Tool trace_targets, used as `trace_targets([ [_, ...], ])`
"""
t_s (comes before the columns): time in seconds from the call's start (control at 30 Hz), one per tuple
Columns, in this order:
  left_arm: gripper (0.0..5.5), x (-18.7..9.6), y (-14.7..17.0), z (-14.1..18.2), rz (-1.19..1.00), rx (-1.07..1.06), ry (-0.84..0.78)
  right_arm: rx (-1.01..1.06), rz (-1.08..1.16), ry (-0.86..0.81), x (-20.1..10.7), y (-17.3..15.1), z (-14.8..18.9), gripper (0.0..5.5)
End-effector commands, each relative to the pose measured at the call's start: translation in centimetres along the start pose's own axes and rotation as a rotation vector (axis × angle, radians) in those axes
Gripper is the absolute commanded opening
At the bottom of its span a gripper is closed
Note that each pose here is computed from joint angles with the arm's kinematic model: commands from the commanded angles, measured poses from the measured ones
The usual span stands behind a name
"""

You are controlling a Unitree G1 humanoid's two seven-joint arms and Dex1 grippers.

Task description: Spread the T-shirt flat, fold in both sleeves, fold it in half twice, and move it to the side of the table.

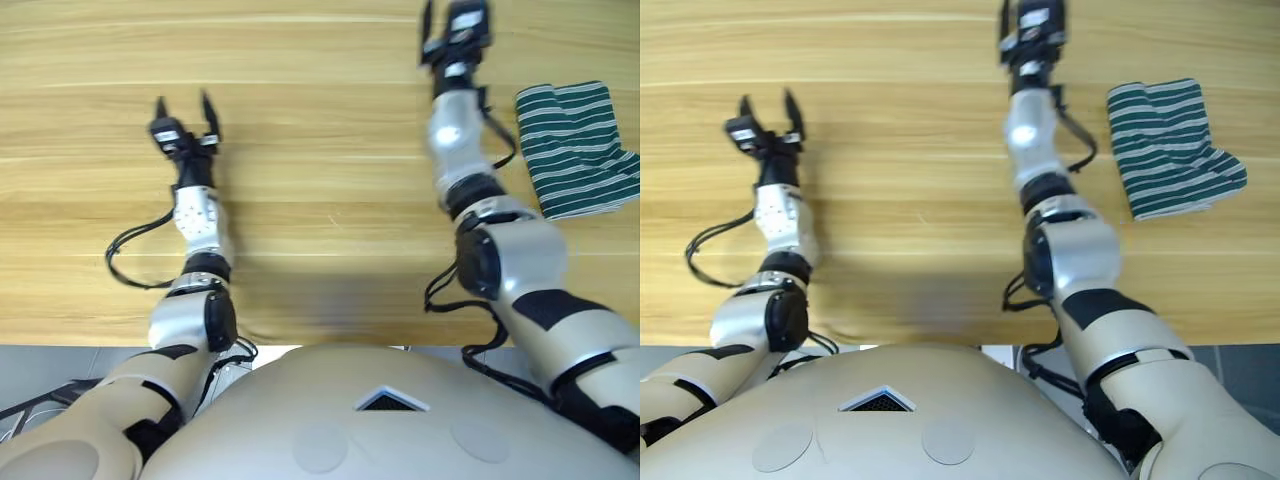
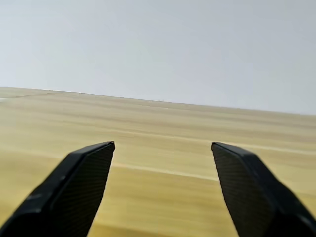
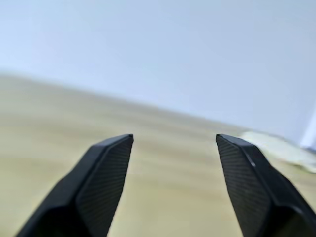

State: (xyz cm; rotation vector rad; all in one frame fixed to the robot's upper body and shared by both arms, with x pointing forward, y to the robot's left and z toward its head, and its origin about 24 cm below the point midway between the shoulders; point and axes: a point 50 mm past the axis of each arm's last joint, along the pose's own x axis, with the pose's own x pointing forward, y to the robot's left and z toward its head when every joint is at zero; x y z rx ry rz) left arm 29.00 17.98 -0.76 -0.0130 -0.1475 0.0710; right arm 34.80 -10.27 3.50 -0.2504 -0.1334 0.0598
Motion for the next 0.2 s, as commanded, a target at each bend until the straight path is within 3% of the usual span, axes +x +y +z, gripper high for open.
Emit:
trace_targets([
  [0.03,3.64,0.8,-4.2,0.1,-0.119,0.02,0.02,0.003,0.11,0.054,-2.6,3.4,-1.8,3.1],
  [0.13,3.64,-0.2,-6.3,-0.4,-0.169,0.012,0.032,0.021,0.131,0.053,-4.3,4.9,-2.4,3.1],
  [0.2,3.64,-1.2,-6.0,-0.2,-0.158,-0.01,-0.029,0.021,0.133,0.031,-5.6,5.5,-2.8,3.1],
])
